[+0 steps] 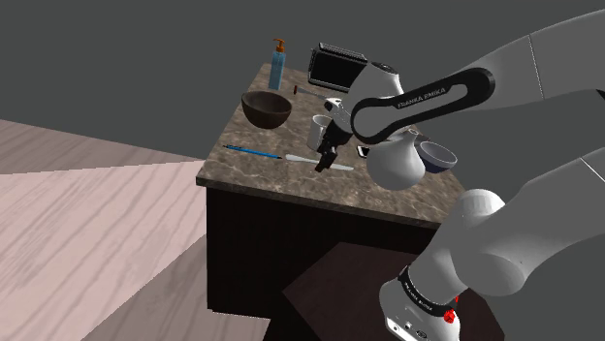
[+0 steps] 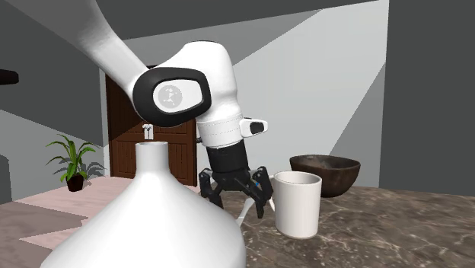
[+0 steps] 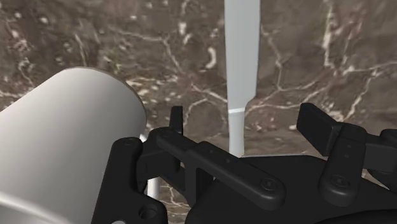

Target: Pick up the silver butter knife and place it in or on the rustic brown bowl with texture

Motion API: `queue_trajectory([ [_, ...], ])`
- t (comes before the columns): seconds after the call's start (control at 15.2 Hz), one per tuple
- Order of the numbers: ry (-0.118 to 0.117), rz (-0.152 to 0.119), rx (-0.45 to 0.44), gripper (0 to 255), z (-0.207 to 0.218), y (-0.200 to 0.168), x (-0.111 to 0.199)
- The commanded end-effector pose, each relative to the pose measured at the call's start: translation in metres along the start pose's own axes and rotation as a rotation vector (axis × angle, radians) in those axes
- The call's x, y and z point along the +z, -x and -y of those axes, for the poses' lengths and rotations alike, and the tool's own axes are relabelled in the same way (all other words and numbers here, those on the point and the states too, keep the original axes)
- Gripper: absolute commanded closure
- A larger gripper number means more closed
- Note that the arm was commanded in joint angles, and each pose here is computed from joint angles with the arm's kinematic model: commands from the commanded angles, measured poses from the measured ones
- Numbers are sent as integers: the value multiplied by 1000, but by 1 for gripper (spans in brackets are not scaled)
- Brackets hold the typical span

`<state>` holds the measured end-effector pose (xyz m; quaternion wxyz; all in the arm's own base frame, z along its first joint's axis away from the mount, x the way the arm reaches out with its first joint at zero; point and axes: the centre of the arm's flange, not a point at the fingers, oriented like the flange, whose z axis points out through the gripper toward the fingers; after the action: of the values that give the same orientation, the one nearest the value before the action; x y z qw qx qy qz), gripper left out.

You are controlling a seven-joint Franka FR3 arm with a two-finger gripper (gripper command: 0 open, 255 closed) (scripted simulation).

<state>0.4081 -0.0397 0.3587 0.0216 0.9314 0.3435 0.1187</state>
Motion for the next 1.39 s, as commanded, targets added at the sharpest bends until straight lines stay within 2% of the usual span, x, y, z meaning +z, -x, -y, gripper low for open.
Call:
queue_trajectory([
  [0.0, 0, 0, 0, 0, 0, 0, 0],
  [0.07, 0, 0, 0, 255, 0, 0, 0],
  [0.66, 0, 0, 0, 255, 0, 0, 0],
  [1.32, 0, 0, 0, 255, -6, -11, -51],
])
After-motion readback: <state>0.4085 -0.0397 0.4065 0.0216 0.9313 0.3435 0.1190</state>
